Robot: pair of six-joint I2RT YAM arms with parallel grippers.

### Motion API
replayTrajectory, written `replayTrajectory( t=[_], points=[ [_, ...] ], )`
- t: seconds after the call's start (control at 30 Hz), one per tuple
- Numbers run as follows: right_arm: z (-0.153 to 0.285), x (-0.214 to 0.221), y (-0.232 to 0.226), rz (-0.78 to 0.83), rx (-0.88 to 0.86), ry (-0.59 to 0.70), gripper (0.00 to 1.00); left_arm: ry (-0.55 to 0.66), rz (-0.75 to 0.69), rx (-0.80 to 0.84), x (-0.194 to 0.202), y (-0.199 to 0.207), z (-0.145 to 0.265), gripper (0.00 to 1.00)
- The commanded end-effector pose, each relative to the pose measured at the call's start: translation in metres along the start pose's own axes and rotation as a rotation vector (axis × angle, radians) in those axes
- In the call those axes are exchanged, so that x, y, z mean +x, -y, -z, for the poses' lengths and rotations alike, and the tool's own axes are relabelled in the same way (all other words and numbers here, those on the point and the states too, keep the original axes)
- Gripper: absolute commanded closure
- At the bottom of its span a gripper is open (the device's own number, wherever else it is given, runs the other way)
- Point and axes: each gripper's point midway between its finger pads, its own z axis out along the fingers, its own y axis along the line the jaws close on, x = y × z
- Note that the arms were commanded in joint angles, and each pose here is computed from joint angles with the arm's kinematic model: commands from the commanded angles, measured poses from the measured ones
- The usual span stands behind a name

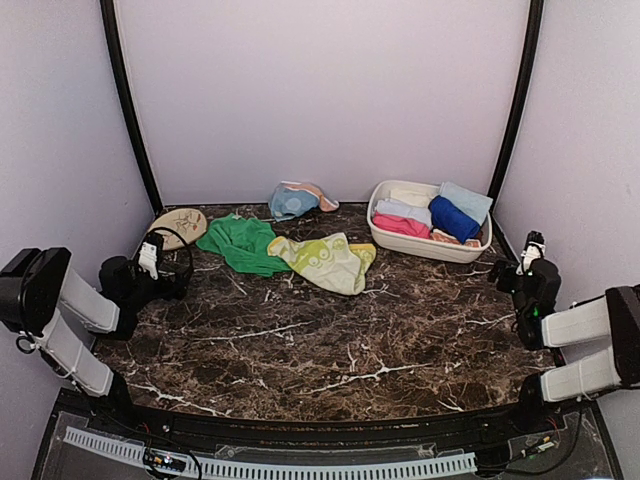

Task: Roll the towels
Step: Reset both arms

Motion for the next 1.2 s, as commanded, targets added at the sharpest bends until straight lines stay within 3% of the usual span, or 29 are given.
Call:
replayTrajectory(
  t=[0.0, 0.17, 0.2, 0.33, 0.43, 1.17],
  points=[
    [-0.009, -0.033, -0.002, 0.001, -0.001, 0.18, 0.0, 0.214, -0.031, -0.079, -0.034, -0.008, 0.018, 0.01],
    [-0.013, -0.01, -0.04, 0.11, -0.205, 0.163, 0.0, 0.164, -0.018, -0.062, -0.029, -0.009, 0.01, 0.01],
    [-0.004, -0.018, -0.038, 0.097, -0.204, 0.235, 0.0, 0.146, -0.013, -0.061, -0.026, -0.009, 0.009, 0.01],
    [0.002, -0.021, -0.017, 0.041, -0.106, 0.255, 0.0, 0.158, -0.013, -0.065, -0.028, -0.009, 0.009, 0.01],
    [-0.028, -0.01, -0.013, 0.035, -0.034, 0.13, 0.0, 0.167, -0.013, -0.065, -0.029, -0.009, 0.009, 0.01],
    [-0.031, -0.008, -0.018, 0.049, -0.066, 0.123, 0.0, 0.164, -0.013, -0.067, -0.029, -0.01, 0.009, 0.01]
  ],
)
